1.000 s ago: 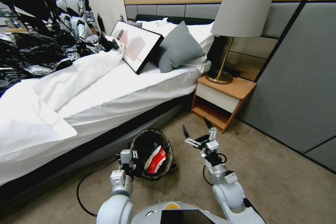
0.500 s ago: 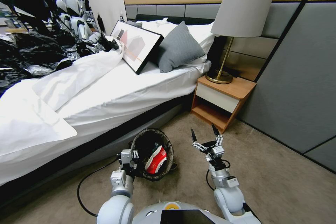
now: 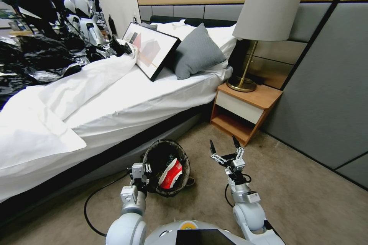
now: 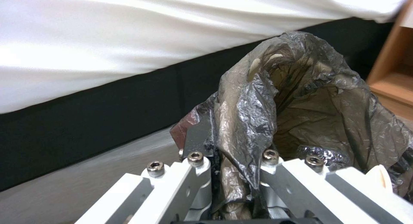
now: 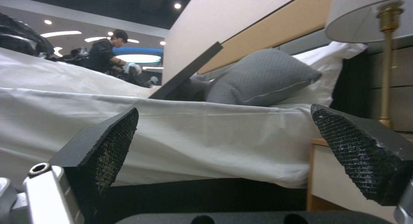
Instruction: Pick up the trash bin, then pick up the garbage from the floor and place it into the trash bin.
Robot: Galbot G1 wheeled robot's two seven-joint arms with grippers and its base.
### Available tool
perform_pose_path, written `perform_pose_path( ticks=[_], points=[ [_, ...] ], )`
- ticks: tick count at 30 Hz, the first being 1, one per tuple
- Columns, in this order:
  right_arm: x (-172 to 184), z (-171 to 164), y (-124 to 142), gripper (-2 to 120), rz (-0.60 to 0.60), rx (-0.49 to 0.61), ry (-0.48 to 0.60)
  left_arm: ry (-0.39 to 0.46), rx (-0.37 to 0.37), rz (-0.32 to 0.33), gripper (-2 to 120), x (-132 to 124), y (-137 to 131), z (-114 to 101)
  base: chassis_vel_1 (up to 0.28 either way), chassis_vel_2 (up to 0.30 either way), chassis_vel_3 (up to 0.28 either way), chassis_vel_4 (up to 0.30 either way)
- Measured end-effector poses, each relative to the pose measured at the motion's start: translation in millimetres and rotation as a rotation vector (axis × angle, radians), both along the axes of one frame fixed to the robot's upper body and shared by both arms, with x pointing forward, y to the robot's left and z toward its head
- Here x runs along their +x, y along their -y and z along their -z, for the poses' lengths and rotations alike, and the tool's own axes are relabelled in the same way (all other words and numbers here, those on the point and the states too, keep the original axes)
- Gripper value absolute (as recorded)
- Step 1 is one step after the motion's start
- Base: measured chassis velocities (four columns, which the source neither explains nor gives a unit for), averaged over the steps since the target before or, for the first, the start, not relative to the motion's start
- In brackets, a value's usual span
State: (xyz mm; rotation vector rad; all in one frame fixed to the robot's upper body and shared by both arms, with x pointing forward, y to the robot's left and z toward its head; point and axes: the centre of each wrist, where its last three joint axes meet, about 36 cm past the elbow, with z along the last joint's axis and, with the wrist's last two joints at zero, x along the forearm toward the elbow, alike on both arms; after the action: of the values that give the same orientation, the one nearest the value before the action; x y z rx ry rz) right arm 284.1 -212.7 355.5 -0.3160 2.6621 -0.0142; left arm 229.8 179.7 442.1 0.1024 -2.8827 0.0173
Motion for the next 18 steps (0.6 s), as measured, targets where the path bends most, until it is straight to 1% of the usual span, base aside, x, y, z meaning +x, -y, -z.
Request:
perform_pose_path(
  ticks=[11, 18],
  points=[
    [1.0, 0.1, -2.8, 100, -0.011, 0.006, -0.001, -0.008, 0.003, 0.001, 6, -2.0, 0.3, 1.2, 0.09, 0.091, 0.088, 0.091],
    [0.2, -1.0, -3.6, 100, -0.023, 0.004, 0.003, -0.009, 0.006, 0.004, 6, -3.4, 1.2, 0.3, 0.12, 0.122, 0.121, 0.112]
  ],
)
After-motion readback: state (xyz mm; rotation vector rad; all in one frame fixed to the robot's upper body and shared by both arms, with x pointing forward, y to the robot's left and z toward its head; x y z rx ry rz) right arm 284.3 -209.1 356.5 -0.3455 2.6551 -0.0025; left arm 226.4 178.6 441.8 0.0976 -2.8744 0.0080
